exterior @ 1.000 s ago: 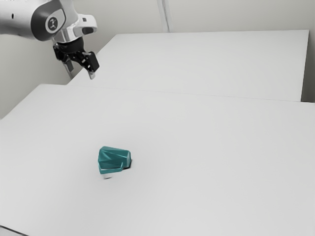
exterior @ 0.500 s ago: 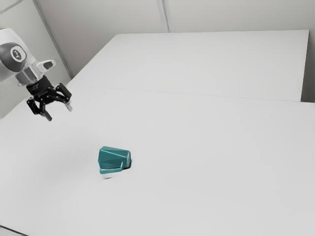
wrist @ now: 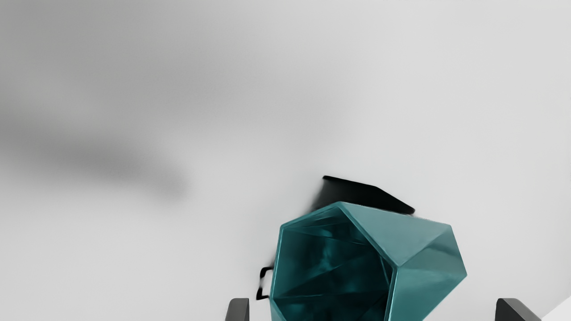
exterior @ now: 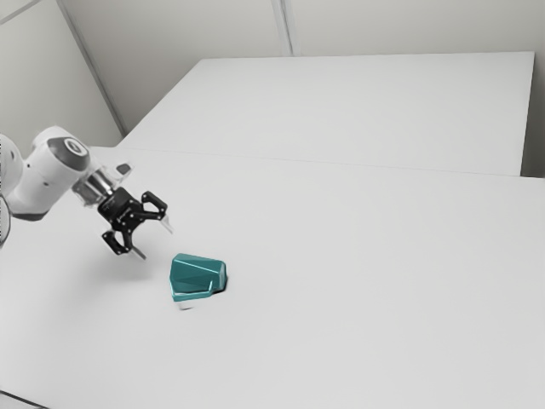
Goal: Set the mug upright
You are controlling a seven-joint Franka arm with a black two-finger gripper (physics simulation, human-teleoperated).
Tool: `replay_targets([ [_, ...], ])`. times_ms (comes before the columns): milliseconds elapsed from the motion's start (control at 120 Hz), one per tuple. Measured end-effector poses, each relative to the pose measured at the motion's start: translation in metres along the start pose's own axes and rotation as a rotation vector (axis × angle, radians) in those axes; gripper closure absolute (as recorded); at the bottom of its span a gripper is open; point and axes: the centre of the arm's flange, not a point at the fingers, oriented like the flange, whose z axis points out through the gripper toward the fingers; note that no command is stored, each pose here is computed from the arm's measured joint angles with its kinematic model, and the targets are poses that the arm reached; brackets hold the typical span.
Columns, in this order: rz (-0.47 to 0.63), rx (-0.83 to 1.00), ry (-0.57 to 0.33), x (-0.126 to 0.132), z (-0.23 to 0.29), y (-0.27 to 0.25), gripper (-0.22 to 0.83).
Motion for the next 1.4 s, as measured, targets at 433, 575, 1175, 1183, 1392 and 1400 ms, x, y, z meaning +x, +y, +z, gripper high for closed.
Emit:
replay_targets([
  [433,-0.058,-0.130,-0.069,0.011,0.046,-0.004,0.00],
  [575,-0.059,-0.163,-0.097,0.007,0.062,0.004,0.00],
  [1175,-0.007,-0.185,-0.105,0.001,0.070,0.041,0.69],
  [1183,-0.006,-0.184,-0.104,0.001,0.070,0.042,0.69],
  [1392,0.022,-0.155,-0.105,-0.003,0.074,0.059,0.76],
  [1400,0.024,-0.153,-0.104,-0.004,0.074,0.060,0.76],
])
